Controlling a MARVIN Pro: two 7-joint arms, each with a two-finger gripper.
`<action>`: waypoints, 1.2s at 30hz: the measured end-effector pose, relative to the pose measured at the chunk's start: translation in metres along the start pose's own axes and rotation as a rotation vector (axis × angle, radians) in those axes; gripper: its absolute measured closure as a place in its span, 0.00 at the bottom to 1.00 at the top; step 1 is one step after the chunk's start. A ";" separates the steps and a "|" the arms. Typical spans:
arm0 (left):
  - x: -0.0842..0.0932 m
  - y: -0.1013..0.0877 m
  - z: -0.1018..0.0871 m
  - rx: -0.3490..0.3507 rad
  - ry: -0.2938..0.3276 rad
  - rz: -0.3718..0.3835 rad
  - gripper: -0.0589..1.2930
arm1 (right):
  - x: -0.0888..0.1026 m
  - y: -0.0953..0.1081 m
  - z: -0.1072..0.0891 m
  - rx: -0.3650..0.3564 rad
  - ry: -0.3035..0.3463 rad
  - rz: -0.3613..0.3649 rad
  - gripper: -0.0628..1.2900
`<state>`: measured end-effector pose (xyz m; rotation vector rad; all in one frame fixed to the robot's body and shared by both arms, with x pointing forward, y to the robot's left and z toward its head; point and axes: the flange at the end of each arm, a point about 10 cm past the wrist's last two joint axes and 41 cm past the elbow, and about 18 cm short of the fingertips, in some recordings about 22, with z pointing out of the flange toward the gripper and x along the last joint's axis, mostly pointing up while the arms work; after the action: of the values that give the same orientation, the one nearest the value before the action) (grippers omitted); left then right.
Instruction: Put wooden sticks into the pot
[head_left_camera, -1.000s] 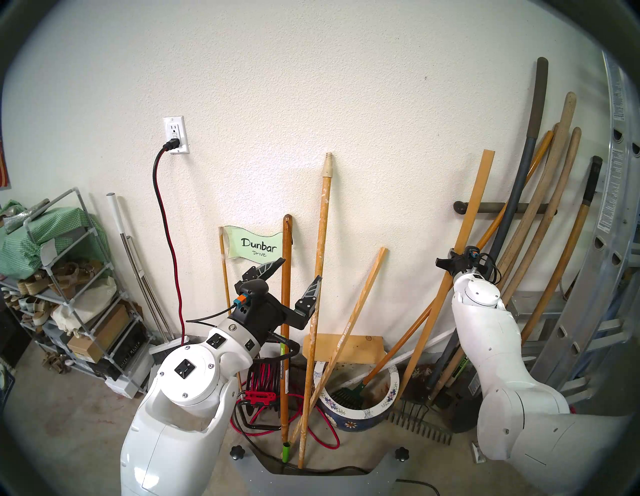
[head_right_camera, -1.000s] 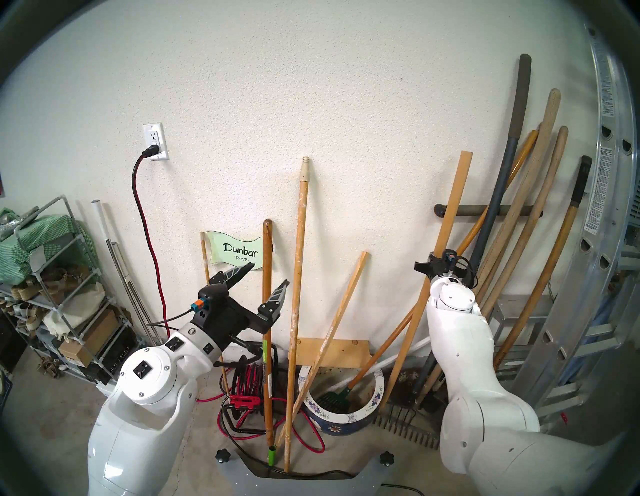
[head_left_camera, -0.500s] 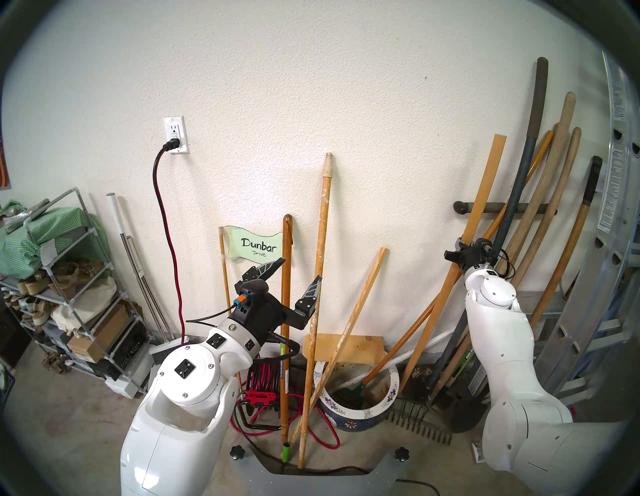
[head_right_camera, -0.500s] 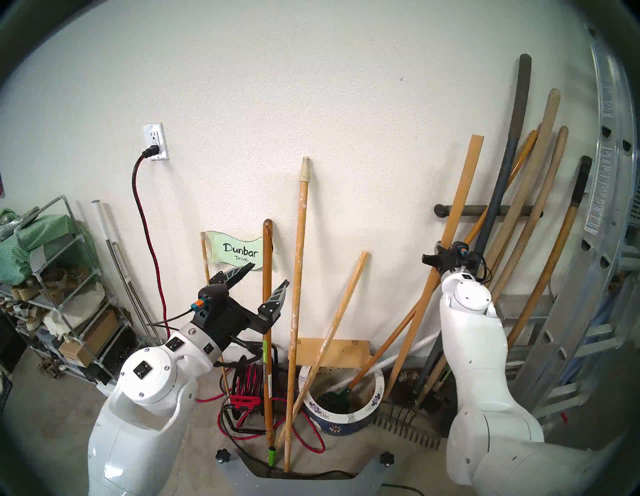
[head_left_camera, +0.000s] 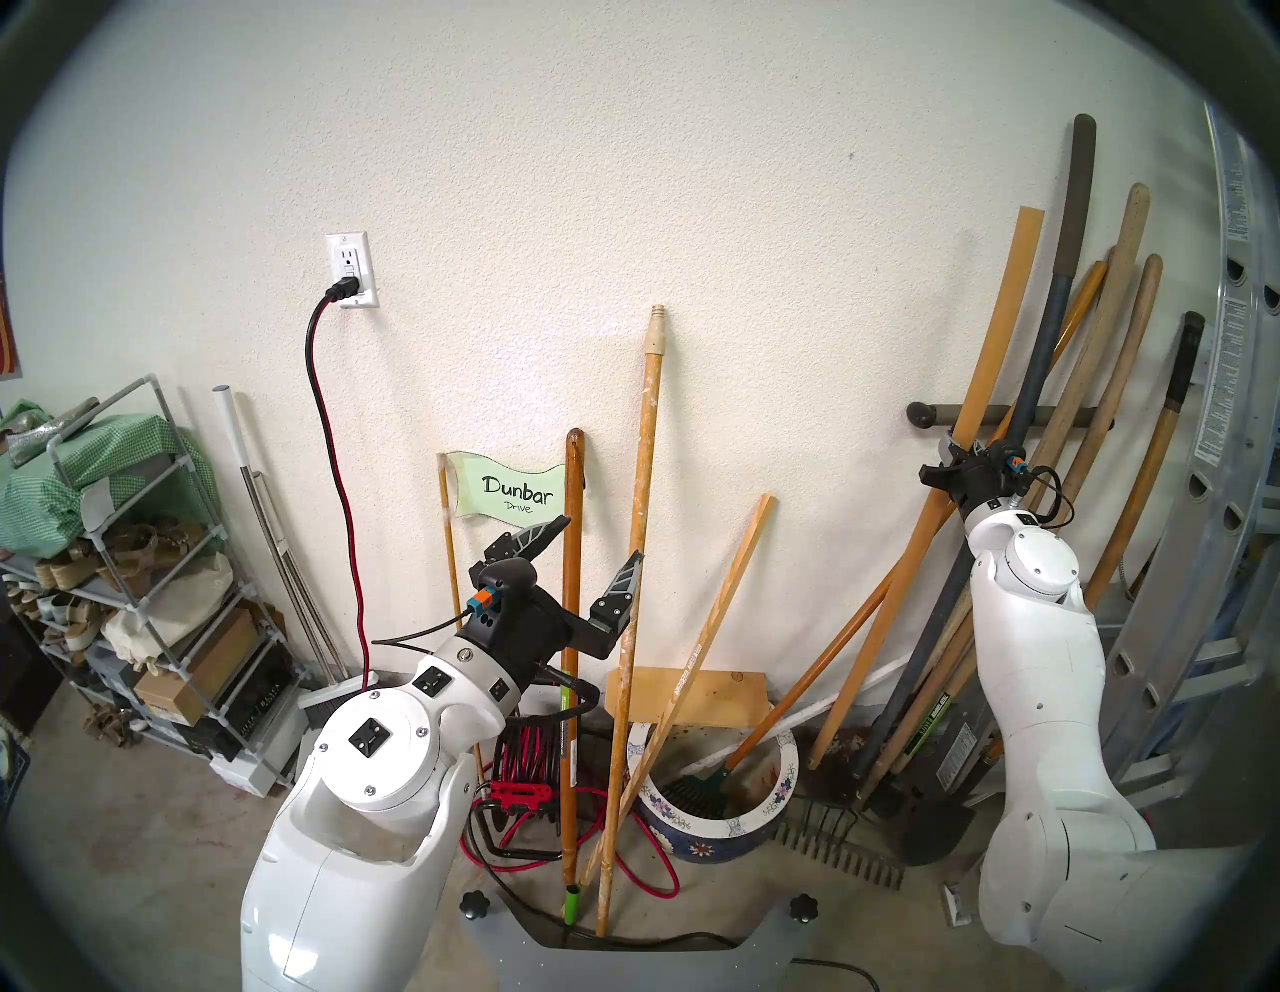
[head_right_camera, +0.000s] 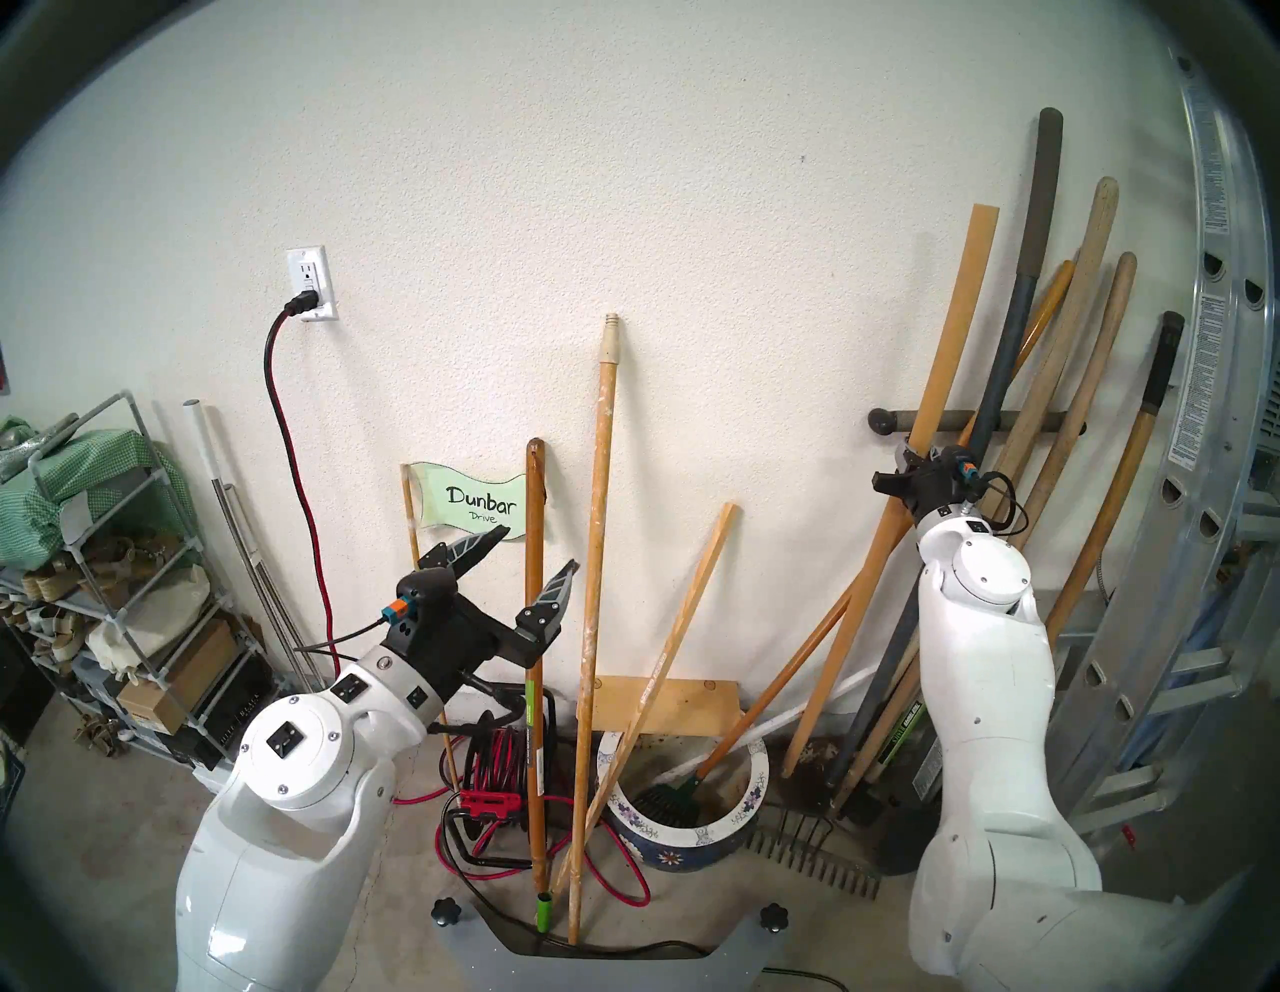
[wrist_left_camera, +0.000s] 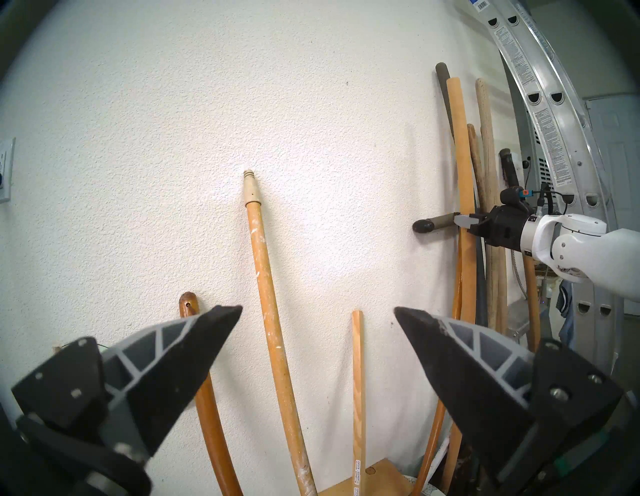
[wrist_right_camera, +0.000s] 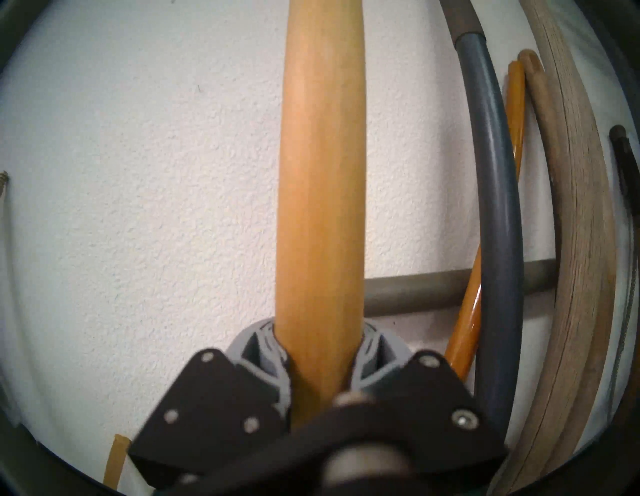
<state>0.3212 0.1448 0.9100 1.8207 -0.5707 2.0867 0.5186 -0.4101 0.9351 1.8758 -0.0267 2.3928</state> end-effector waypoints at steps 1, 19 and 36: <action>0.000 0.000 0.000 0.000 0.000 0.000 0.02 | 0.001 0.000 -0.001 0.005 0.003 0.000 0.80; 0.000 0.000 0.000 0.000 0.000 0.000 0.02 | 0.044 -0.010 -0.028 0.167 0.108 0.013 0.80; 0.000 0.000 0.000 0.000 0.000 0.000 0.02 | 0.103 -0.010 -0.049 0.305 0.217 0.016 0.80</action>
<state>0.3212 0.1448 0.9100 1.8207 -0.5707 2.0866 0.4481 -0.3898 1.0231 1.7134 0.3605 2.7259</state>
